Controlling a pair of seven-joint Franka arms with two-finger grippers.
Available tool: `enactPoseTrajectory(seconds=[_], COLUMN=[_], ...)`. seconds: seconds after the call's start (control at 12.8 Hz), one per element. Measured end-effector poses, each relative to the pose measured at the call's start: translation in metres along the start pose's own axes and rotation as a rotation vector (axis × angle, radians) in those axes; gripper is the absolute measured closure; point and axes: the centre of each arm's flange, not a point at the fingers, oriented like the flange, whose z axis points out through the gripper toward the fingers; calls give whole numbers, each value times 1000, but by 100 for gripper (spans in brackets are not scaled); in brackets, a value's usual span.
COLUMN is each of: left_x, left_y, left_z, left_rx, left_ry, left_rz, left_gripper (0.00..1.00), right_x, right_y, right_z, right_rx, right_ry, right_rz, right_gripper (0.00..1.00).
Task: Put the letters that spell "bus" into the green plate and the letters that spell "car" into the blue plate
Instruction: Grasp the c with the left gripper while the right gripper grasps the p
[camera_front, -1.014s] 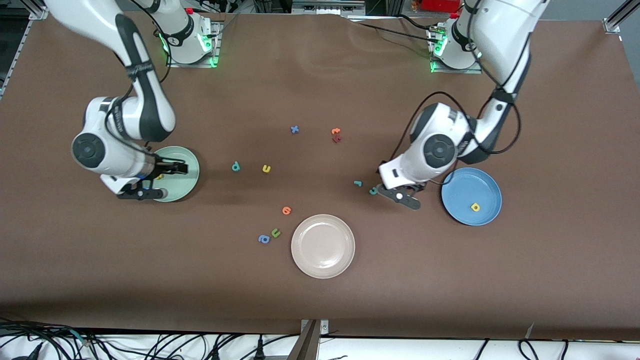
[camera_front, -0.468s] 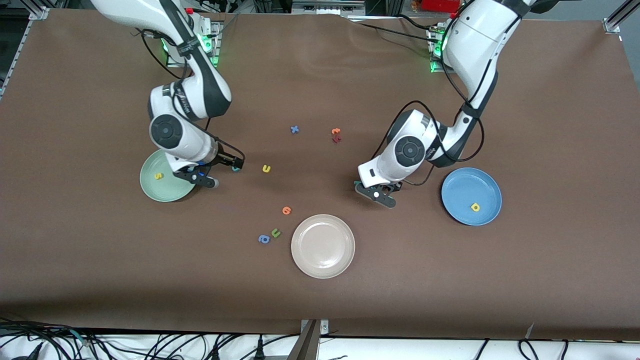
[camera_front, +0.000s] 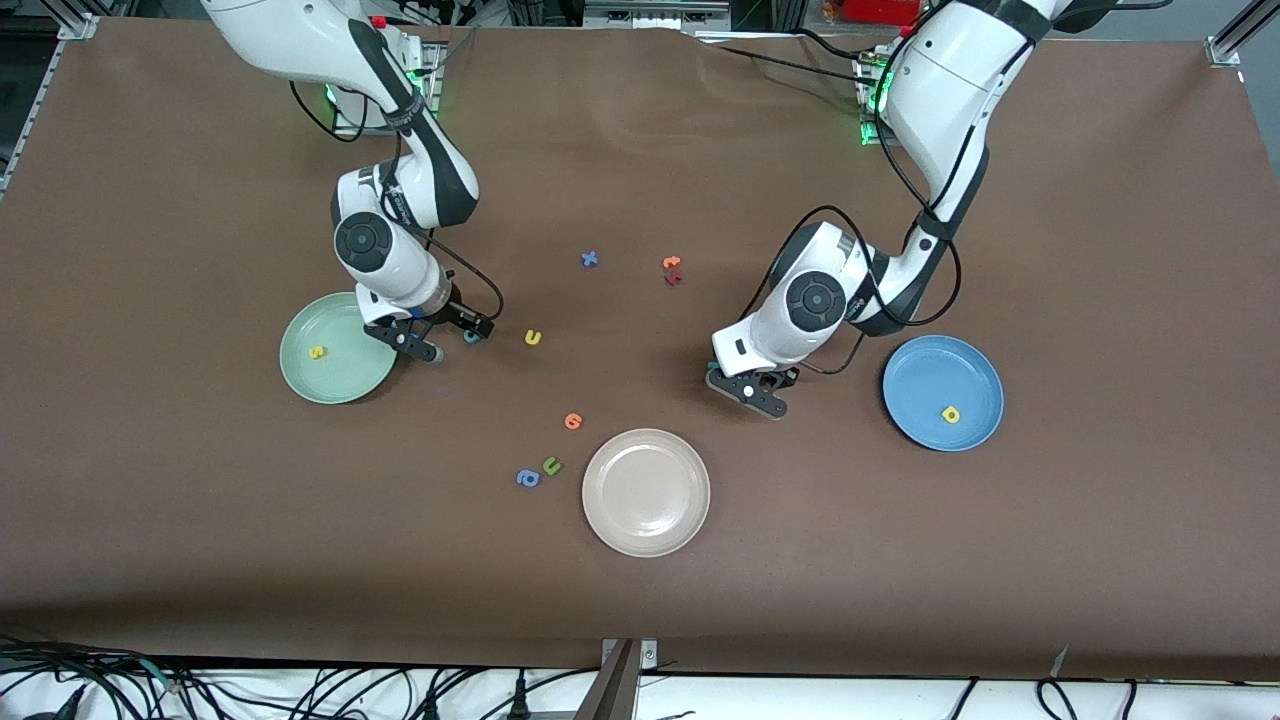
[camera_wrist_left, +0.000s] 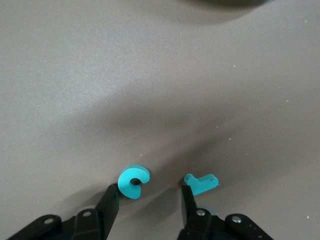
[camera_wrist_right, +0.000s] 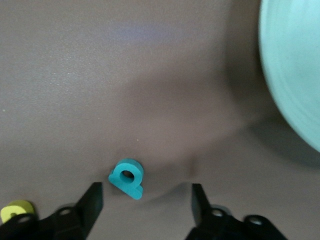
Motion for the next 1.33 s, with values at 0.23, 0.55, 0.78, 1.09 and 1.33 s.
enactPoseTrajectory(seconds=[0.23,0.55,0.78,1.09,1.33], left_x=[1,2,2,13,12], left_y=[-1,-2,-2,-6,-32], left_z=[0,0,0,-21,-60], left_rx=[21,23,23,27,45], left_ry=[12,13,15,24,-25], left_rz=[26,27,29,22,5], left_gripper=[47,74,82,83,83], right_x=[2,-9,-8,-7,-5], right_y=[-4,-15,-15,-16,-14], right_z=[0,7,5,4,3], right_rx=[27,36,40,42,43], right_ry=[30,39,43,45,49], right_rz=[27,25,26,26,21], right_gripper=[30,39,58,58,48])
